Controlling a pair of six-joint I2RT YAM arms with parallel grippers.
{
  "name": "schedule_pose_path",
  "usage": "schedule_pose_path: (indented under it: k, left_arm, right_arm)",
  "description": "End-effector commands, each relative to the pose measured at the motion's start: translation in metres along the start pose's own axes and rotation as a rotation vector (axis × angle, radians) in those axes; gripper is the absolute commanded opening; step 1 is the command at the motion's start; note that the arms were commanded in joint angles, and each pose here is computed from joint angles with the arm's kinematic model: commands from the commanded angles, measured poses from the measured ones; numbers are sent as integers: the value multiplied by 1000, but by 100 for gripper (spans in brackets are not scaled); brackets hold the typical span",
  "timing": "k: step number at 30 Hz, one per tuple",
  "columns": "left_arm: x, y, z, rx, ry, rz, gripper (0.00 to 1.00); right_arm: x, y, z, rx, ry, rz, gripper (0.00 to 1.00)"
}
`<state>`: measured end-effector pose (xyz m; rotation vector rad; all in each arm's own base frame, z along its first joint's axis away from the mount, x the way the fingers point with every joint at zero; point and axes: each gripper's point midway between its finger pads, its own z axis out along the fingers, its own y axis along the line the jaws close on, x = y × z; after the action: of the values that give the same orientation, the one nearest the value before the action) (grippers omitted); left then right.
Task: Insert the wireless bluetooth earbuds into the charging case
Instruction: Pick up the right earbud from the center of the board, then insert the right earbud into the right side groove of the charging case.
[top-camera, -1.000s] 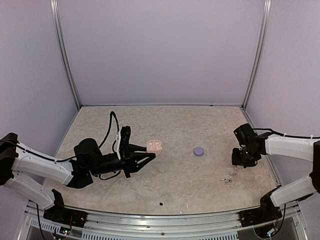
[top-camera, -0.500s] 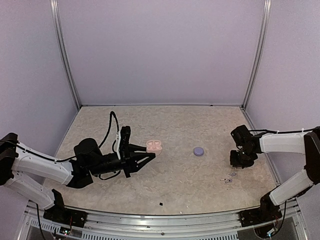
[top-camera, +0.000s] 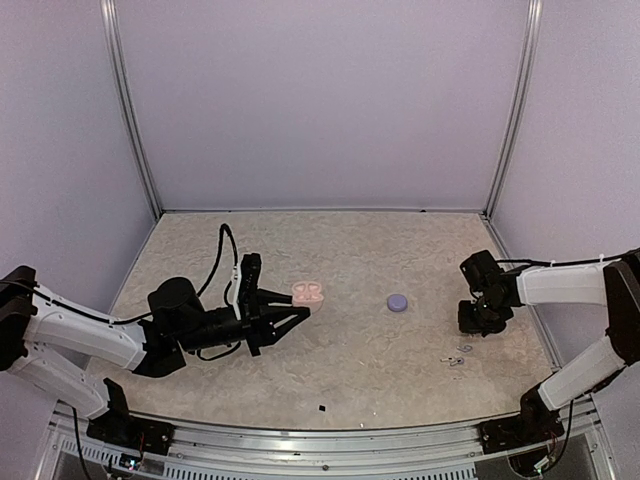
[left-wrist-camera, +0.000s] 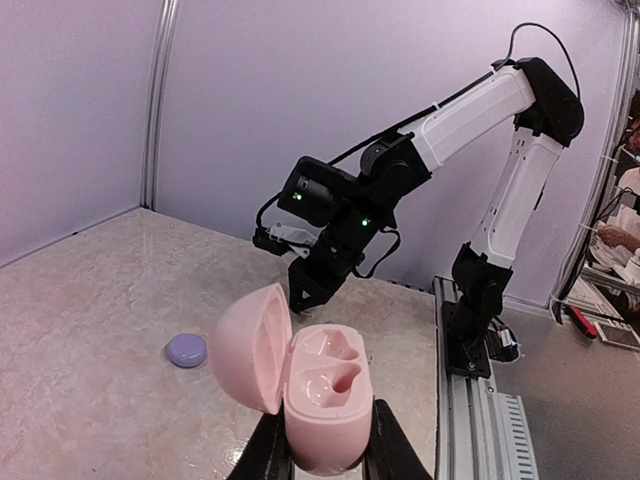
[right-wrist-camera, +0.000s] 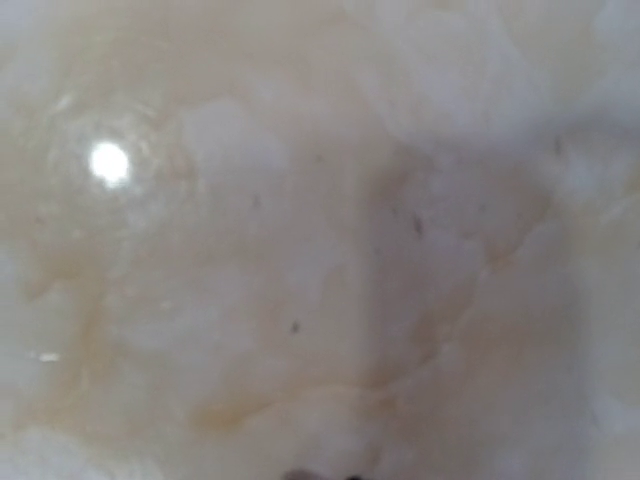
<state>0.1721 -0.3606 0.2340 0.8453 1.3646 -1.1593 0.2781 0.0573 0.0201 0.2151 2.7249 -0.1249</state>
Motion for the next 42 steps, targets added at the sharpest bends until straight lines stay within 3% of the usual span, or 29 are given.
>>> schedule_pose_path:
  k: [1,5,12,20,24,31,36,42]
  left_arm:
    - [-3,3,-4,-9,-24,23,1]
    - [-5,4,-8,-14,-49,37,1]
    - [-12,6,-10,-25,-82,54,1]
    - [-23,6,-10,-7,-125,83,1]
    - [-31,2,-11,15,-158,106,1]
    - [-44,-6,-9,64,-209,160,2]
    - [-46,-14,-6,104,-193,257,2]
    - [-58,-23,-5,148,-225,274,2]
  right_arm:
    - [-15,8,-8,-55,-48,20,6]
    - [-29,24,-21,-157,-104,8,0]
    - [-69,61,-71,-404,-302,-48,0]
    - [-102,116,-207,-885,-728,-268,2]
    - [-98,130,-268,-1063,-906,-379,6]
    - [-64,170,-351,-1379,-1047,-624,7]
    - [-28,192,-389,-1541,-1109,-788,7]
    - [3,215,-416,-1658,-1151,-905,8]
